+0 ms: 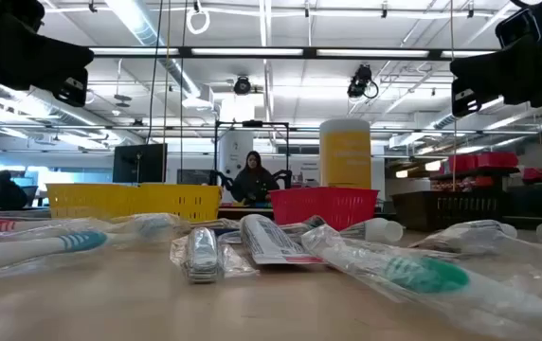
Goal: Pick & Place Travel size toiletries
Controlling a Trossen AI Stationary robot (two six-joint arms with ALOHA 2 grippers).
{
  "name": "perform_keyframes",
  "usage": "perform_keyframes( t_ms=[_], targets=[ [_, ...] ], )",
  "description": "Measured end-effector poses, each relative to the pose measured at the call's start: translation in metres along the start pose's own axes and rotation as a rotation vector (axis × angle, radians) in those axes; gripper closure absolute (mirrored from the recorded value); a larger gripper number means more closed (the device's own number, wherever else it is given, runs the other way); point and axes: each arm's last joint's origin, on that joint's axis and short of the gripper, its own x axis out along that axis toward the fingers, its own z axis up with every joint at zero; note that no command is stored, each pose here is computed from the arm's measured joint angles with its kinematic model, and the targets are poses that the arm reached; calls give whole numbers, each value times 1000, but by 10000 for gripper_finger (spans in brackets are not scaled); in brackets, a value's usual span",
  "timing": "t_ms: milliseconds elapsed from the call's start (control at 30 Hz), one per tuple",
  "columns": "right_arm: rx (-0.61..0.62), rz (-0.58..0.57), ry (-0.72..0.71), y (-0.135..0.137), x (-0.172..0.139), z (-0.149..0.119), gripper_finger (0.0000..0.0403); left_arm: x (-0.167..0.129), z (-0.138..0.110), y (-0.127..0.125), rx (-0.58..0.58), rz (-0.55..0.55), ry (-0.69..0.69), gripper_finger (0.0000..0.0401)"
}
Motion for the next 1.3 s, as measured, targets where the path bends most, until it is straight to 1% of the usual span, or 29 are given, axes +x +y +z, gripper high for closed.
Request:
perform_keyframes(
  t_ms=[400,467,567,667,767,833,933,1067,1200,1300],
  targets=[
    [-1,-1,-1,0,0,0,390,0,0,0,0,0,0,383],
    [-29,-37,-26,-1,0,3,389,0,0,0,0,0,0,383],
    [-51,-142,-86,-4,-1,9,390,0,0,0,19,5,-4,383],
    [-66,-208,-129,-6,-1,13,390,0,4,0,-17,5,-39,383],
    [-80,-237,-160,-6,-2,16,389,0,11,1,-61,36,-105,381],
    [-59,-234,-177,-7,-1,17,388,0,14,1,-51,47,-133,373],
    [-50,-232,-196,-7,2,19,384,0,19,2,-26,83,-146,347],
    [-50,-232,-231,-9,7,21,354,4,31,3,-47,149,-121,299],
    [-79,-235,-266,-11,14,29,304,12,46,1,-20,214,-20,258],
    [-74,-235,-224,-15,27,41,268,20,58,0,-52,284,95,242]
  ],
)
